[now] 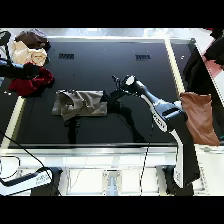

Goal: Fold the shirts.

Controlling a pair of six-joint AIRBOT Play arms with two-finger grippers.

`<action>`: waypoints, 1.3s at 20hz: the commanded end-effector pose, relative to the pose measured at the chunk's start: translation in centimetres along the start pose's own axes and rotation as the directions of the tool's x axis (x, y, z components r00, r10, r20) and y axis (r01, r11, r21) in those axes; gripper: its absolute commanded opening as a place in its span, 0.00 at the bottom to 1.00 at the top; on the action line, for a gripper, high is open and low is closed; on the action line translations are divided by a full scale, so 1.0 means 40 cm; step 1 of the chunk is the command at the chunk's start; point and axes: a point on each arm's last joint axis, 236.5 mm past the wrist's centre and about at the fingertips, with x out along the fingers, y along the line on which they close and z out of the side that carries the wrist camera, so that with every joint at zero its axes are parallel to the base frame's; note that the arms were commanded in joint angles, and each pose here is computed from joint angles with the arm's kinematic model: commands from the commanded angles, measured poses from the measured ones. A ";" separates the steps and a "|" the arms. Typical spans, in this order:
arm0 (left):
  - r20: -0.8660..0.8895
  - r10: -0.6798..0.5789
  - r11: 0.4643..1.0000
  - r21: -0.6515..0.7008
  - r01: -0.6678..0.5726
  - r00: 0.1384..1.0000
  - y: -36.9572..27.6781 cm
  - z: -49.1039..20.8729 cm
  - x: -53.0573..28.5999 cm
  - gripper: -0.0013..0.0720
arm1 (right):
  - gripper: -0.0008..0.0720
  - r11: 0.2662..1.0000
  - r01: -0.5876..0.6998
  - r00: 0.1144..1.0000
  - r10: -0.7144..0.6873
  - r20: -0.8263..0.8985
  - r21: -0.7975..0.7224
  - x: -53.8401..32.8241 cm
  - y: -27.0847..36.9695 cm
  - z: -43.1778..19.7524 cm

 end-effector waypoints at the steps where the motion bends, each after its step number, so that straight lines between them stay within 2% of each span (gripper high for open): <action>1: -0.003 0.000 1.000 0.000 0.000 1.000 0.001 -0.002 0.002 0.03 | 0.37 0.994 -0.111 0.994 0.111 0.018 -0.010 0.037 0.070 0.003; 2: -0.003 0.000 1.000 0.000 0.000 1.000 0.001 -0.002 0.002 0.03 | 0.03 0.987 -0.160 0.987 0.160 0.029 -0.017 0.028 0.106 0.011; 5: -0.004 0.004 1.000 0.002 -0.004 1.000 0.004 -0.002 0.002 0.03 | 0.03 0.952 -0.261 0.962 0.270 0.039 -0.161 -0.090 0.255 0.043; 8: -0.013 0.001 1.000 0.009 -0.001 1.000 0.002 -0.007 0.001 0.03 | 0.03 0.899 -0.350 0.916 0.387 0.102 -0.264 -0.363 0.457 0.052; 10: -0.021 -0.003 1.000 0.008 0.003 1.000 0.000 -0.012 0.001 0.03 | 0.03 0.894 -0.269 0.908 0.359 0.214 -0.359 -0.553 0.527 0.036; 12: -0.013 -0.033 0.999 -0.004 0.033 0.999 -0.019 -0.007 0.001 0.03 | 0.03 0.945 -0.082 0.918 0.195 0.344 -0.316 -0.681 0.467 0.038; 14: 0.001 -0.079 0.997 -0.023 0.079 0.997 -0.046 0.000 0.000 0.03 | 0.03 0.965 0.041 0.896 0.079 0.437 -0.259 -0.792 0.373 0.050; 18: 0.009 -0.105 0.994 -0.034 0.106 0.994 -0.062 0.005 -0.002 0.03 | 0.03 0.993 0.083 0.776 -0.015 0.630 -0.079 -1.058 0.176 0.115; 23: 0.011 -0.104 0.994 -0.035 0.105 0.994 -0.061 0.007 -0.001 0.03 | 0.03 0.989 0.091 0.552 -0.149 0.820 0.118 -1.412 -0.063 0.095; 24: 0.014 -0.103 0.994 -0.035 0.104 0.995 -0.060 0.009 -0.001 0.03 | 0.03 0.984 0.117 0.532 -0.176 0.828 0.134 -1.454 -0.100 0.072; 26: 0.015 -0.111 0.993 -0.038 0.112 0.994 -0.065 0.009 -0.001 0.03 | 0.03 0.971 0.171 0.558 -0.237 0.795 0.169 -1.483 -0.174 0.011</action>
